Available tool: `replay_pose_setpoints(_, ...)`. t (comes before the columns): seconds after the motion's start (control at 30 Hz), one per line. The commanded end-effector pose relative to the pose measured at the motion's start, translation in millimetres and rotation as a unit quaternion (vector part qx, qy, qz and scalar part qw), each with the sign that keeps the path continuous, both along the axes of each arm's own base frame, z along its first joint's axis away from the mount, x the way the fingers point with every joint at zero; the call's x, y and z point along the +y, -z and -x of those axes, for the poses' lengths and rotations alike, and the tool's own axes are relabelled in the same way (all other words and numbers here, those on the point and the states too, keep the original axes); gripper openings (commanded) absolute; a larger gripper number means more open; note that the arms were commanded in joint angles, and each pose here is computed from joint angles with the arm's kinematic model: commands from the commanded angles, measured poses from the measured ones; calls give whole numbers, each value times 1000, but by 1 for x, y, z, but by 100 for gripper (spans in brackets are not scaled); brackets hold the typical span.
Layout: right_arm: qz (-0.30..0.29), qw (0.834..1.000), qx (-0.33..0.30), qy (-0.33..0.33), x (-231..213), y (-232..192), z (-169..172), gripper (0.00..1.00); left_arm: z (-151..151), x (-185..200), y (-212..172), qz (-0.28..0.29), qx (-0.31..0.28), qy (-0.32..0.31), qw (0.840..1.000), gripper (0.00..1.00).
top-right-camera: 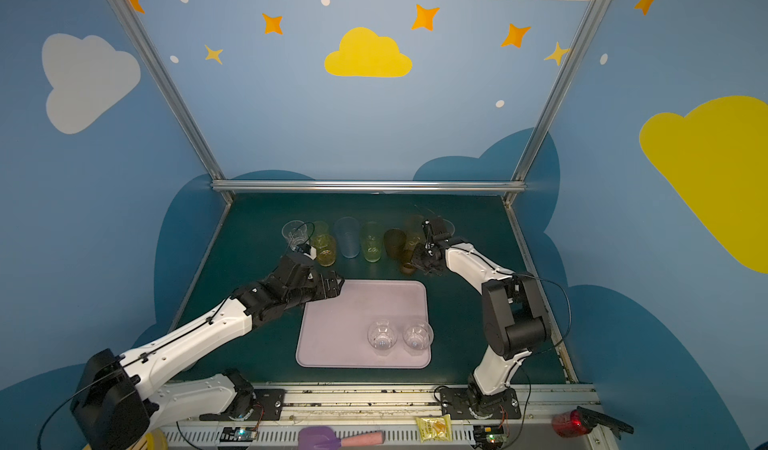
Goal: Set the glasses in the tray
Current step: 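Close the right gripper on the gold dimpled glass rim and lift it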
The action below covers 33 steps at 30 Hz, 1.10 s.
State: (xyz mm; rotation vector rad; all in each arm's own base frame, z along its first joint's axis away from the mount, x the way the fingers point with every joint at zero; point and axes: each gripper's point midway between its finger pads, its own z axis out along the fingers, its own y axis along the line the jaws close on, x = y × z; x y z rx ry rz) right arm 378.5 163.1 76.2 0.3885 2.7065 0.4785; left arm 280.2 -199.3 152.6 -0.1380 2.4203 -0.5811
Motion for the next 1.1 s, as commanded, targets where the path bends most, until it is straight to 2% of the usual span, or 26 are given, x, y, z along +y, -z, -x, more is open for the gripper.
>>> replay_pose_setpoints(0.0, -8, 1000, -7, -6, 4, -7, -7, 15, 1, 2, 2, -1, 2, -1, 1000, 100)
replay_pose_setpoints(0.27, -11, 1000, -7, -8, 3, -11, 0, 6, 1, 1, 1, 0, 2, 0, 1000, 100)
replay_pose_setpoints(0.33, -14, 1000, -9, -9, 2, -12, 4, 0, 1, 1, 1, 0, 1, -1, 1000, 100)
replay_pose_setpoints(0.5, -46, 998, -47, -15, 6, -34, 12, 0, 1, 1, 1, -3, 3, 4, 1000, 100)
replay_pose_setpoints(0.83, -56, 993, -97, -18, -10, -82, 53, 0, 0, 3, -6, -11, -17, 13, 1000, 100)
replay_pose_setpoints(1.07, -31, 993, -115, -5, -36, -92, 92, 0, -7, -11, -10, 9, -12, 27, 1000, 100)
